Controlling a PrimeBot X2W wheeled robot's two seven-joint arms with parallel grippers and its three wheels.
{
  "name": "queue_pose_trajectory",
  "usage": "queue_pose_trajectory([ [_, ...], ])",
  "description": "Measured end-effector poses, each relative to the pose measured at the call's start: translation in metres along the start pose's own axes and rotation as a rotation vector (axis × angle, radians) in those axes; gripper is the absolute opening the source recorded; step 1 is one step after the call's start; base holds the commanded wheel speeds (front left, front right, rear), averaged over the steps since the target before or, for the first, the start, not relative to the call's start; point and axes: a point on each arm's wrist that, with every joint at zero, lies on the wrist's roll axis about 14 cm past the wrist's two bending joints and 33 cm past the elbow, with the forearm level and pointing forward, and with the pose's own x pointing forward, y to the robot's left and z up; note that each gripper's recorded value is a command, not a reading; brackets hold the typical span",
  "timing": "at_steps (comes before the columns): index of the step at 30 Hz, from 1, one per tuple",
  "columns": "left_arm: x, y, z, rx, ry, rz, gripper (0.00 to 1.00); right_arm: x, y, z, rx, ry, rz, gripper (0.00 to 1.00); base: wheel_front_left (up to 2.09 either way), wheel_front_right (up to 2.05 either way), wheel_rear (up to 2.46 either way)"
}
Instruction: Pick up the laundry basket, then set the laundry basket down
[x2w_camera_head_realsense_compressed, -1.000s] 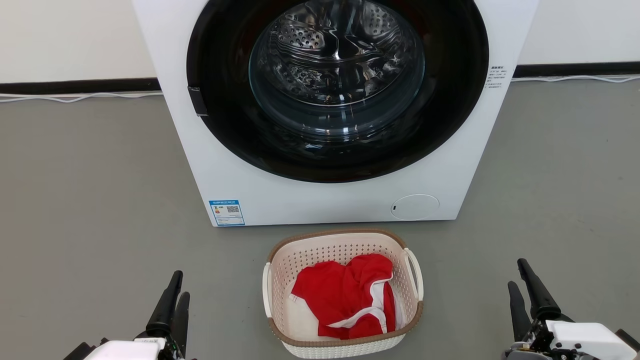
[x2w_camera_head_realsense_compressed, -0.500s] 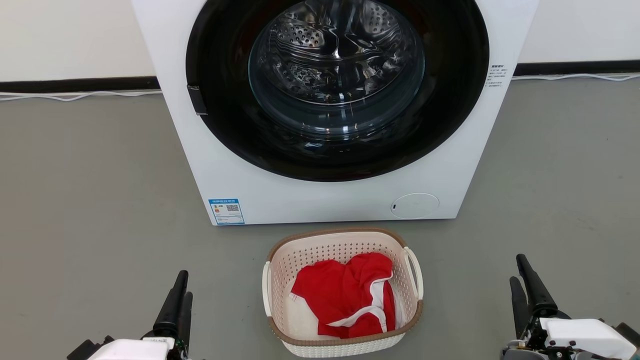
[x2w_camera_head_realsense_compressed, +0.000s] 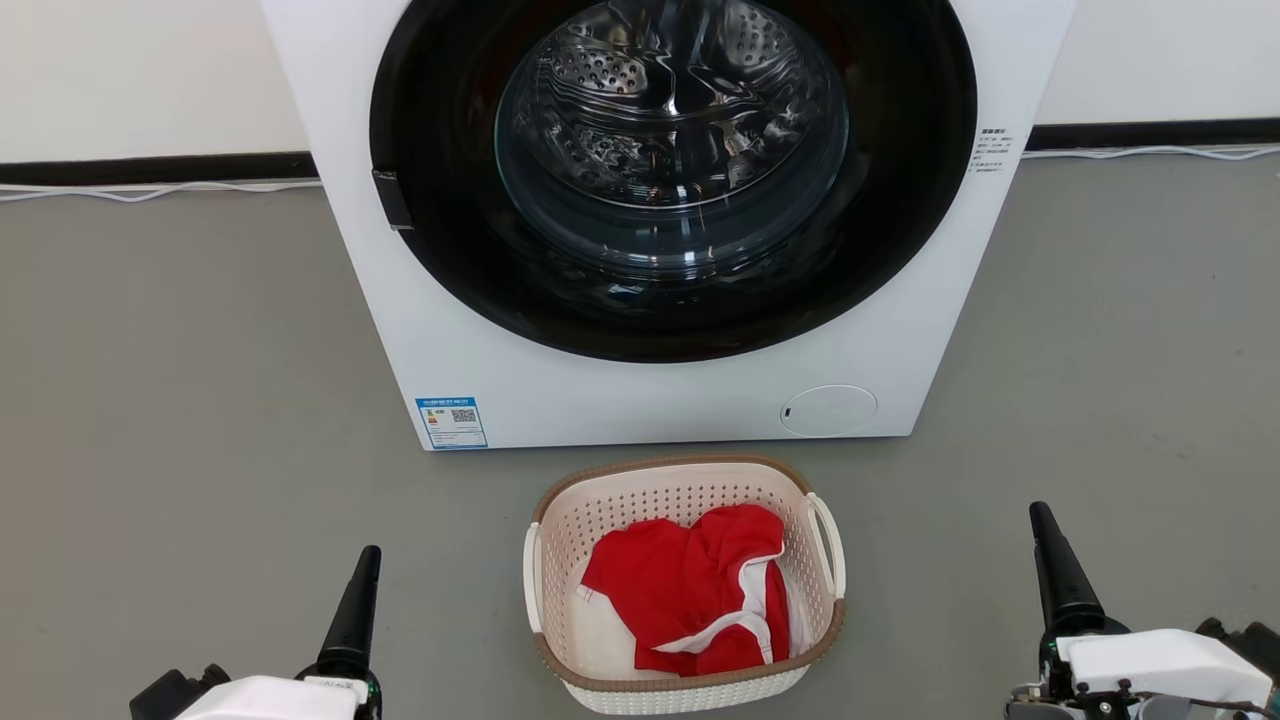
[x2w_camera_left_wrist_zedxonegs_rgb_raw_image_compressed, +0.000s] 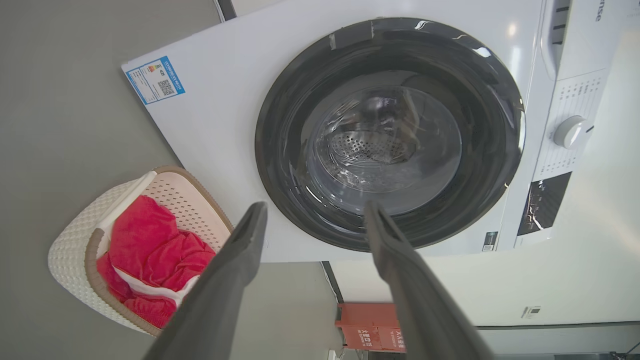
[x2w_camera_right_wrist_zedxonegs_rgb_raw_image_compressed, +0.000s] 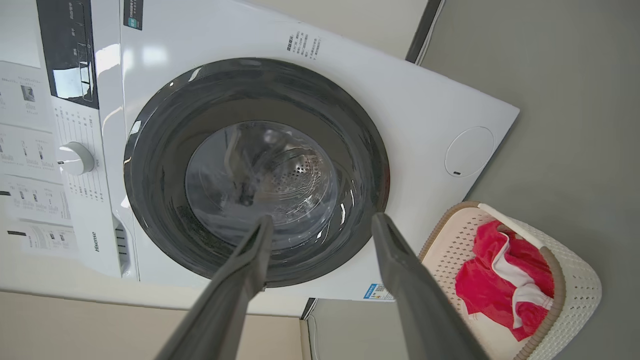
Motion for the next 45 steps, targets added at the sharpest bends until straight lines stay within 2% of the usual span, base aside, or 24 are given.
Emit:
queue_pose_trajectory([
  [27,0.001,-0.006,0.004,0.405,-0.037,0.004,1.00,0.000,0.019,0.007,-0.531,-0.040,0.061,1.00,0.00,0.00,0.00],
  [45,-0.001,-0.009,0.002,0.689,-0.059,0.002,1.00,-0.005,0.009,0.006,-0.832,-0.037,0.049,1.00,0.00,0.00,0.00],
])
